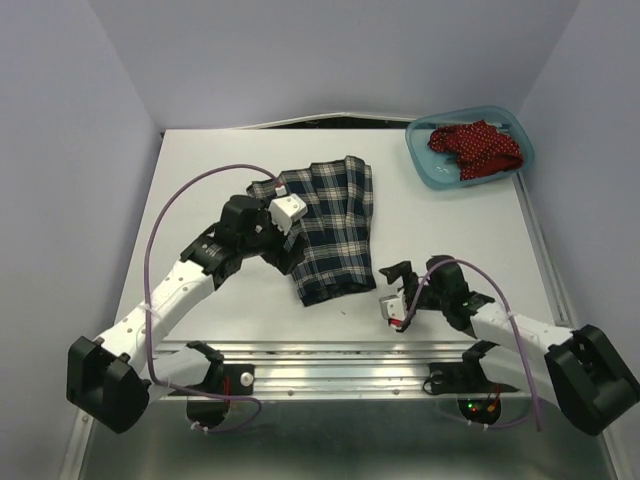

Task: Fold and stack the skirts
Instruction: Fold the skirt

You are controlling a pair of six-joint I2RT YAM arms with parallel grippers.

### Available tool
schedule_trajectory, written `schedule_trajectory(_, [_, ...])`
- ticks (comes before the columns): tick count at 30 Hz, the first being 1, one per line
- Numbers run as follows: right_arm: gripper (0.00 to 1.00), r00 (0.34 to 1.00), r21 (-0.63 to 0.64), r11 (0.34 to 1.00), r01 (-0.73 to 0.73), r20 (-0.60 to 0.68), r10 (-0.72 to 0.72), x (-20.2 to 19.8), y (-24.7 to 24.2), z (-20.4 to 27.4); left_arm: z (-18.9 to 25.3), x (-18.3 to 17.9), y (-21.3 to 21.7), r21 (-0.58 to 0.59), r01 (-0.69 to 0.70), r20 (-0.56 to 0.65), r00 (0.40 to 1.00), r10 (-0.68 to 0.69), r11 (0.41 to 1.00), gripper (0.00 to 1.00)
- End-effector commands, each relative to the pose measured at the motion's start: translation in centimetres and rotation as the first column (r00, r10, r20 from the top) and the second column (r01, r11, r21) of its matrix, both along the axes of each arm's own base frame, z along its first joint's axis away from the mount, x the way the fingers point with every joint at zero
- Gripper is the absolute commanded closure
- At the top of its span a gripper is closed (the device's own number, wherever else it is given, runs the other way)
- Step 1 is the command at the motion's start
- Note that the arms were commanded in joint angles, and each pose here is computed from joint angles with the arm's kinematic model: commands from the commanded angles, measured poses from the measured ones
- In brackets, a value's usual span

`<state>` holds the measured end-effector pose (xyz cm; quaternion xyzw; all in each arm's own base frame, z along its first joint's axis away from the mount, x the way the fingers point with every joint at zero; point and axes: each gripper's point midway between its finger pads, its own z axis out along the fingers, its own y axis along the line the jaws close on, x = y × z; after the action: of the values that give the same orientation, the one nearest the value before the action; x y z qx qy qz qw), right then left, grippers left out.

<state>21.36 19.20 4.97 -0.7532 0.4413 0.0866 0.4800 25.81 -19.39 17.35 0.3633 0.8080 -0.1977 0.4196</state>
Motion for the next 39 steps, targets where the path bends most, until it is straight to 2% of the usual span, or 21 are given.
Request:
schedule_trajectory(1, [0.00,0.948,0.054,0.987,-0.151,0.290,0.129,1.6,2.4,2.3,0.3,0.4,-0.8,-0.043,0.012,0.006,1.000,-0.012,0.999,0.01])
schedule_trajectory(8, [0.03,0.917,0.017,0.973,-0.232,0.337,0.213,1.9,3.4,-0.1,-0.7,0.7,-0.7,-0.002,0.006,0.005,1.000,-0.006,1.000,0.01])
schedule_trajectory(10, [0.14,0.908,0.025,0.964,-0.265,0.343,0.240,1.7,3.8,-0.2,-0.9,0.9,-0.4,0.056,-0.002,0.048,0.999,-0.001,0.998,0.01])
schedule_trajectory(11, [0.19,0.906,0.033,0.961,-0.275,0.343,0.248,1.6,4.0,-0.3,-0.9,0.8,-0.4,0.109,0.035,0.105,0.993,-0.046,0.993,0.01])
schedule_trajectory(12, [0.29,0.899,0.038,0.954,-0.296,0.348,0.265,1.4,4.5,-0.2,-1.5,0.3,-0.7,0.164,0.051,0.150,0.986,-0.076,0.985,0.01])
schedule_trajectory(15, [0.46,0.899,0.043,0.950,-0.311,0.339,0.279,1.9,5.0,0.0,-1.1,-0.2,-0.3,0.245,0.096,0.275,0.947,-0.165,0.965,0.01])
schedule_trajectory(16, [0.60,0.900,0.043,0.949,-0.313,0.331,0.282,1.9,5.1,-0.1,-1.6,-0.9,-0.4,0.264,0.126,0.294,0.934,-0.204,0.956,0.01])
schedule_trajectory(19, [0.92,0.907,0.067,0.946,-0.316,0.314,0.281,2.0,5.5,0.3,-3.3,-2.4,-1.0,0.358,0.187,0.339,0.887,-0.314,0.915,0.01])
schedule_trajectory(21, [0.99,0.924,0.106,0.949,-0.295,0.283,0.256,2.3,5.8,0.9,-4.2,-2.5,-1.1,0.401,0.181,0.389,0.854,-0.346,0.898,0.01])
schedule_trajectory(26, [0.99,0.969,0.169,0.963,-0.210,0.165,0.182,3.3,6.1,2.2,-4.5,-2.8,-2.6,0.426,0.174,0.546,0.733,-0.406,0.888,0.01])
schedule_trajectory(27, [0.99,0.984,0.198,0.967,-0.162,0.104,0.144,3.4,6.1,2.4,-4.4,-2.7,-3.0,0.417,0.170,0.577,0.710,-0.405,0.893,0.01])
schedule_trajectory(30, [0.99,0.996,0.250,0.964,-0.084,0.031,0.079,4.3,6.4,3.9,-4.6,-2.8,-4.7,0.427,0.199,0.591,0.677,-0.439,0.882,0.01])
schedule_trajectory(34, [0.99,0.998,0.281,0.958,-0.061,0.027,0.055,4.3,6.3,4.7,-5.7,-1.1,-6.5,0.408,0.168,0.529,0.758,-0.382,0.898,0.01])
schedule_trajectory(39, [0.99,0.999,0.296,0.955,-0.039,0.008,0.038,4.2,6.2,4.7,-6.0,-2.0,-8.9,0.356,0.279,0.494,0.754,-0.434,0.892,0.01])
